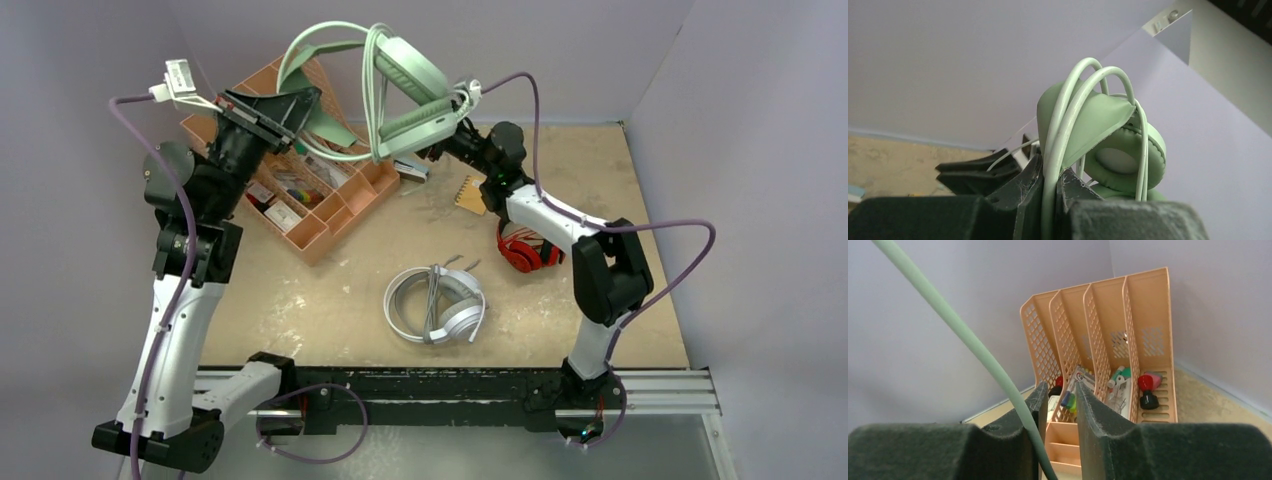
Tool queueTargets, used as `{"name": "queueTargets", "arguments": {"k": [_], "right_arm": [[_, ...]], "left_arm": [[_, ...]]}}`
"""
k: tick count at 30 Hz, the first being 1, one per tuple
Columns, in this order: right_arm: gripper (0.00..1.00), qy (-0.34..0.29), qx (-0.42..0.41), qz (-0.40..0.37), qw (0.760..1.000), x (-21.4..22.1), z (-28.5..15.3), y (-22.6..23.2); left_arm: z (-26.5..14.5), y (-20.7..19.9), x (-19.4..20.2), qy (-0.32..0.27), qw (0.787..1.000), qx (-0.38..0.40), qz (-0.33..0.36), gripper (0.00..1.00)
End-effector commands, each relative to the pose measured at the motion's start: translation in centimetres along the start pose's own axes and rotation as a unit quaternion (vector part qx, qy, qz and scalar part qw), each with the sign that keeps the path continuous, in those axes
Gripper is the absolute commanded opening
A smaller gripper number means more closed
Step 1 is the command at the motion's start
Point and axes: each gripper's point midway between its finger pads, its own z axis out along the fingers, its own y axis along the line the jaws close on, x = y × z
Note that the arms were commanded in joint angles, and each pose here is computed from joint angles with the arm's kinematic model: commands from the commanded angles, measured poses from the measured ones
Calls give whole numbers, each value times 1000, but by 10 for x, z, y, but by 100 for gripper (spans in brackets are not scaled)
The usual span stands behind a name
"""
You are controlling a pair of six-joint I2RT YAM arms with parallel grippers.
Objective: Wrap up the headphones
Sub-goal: Wrap the headphones cable around the headphones.
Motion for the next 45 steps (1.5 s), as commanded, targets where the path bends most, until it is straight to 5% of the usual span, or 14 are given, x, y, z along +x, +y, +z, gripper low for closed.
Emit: {"name": "queueTargets", "arguments": {"k": [1, 11, 21, 32, 45], "right_arm": [[30, -72, -12, -12, 997, -30, 2, 9], [46, -51, -12, 25, 998, 18, 12, -5], [80, 1, 10, 31, 999, 50, -17, 13], [87, 48, 38, -31, 998, 42, -54, 7], [94, 39, -18, -84, 996, 47, -40, 36]], "left_arm": [[-10, -82, -63, -111, 989, 101, -8, 0], [0, -91, -78, -127, 987, 98, -1, 0], [5, -82, -79, -132, 988, 80, 1, 0], [0, -87, -83, -139, 987, 81, 3, 0], [1, -89, -85, -140, 987, 82, 16, 0]]}}
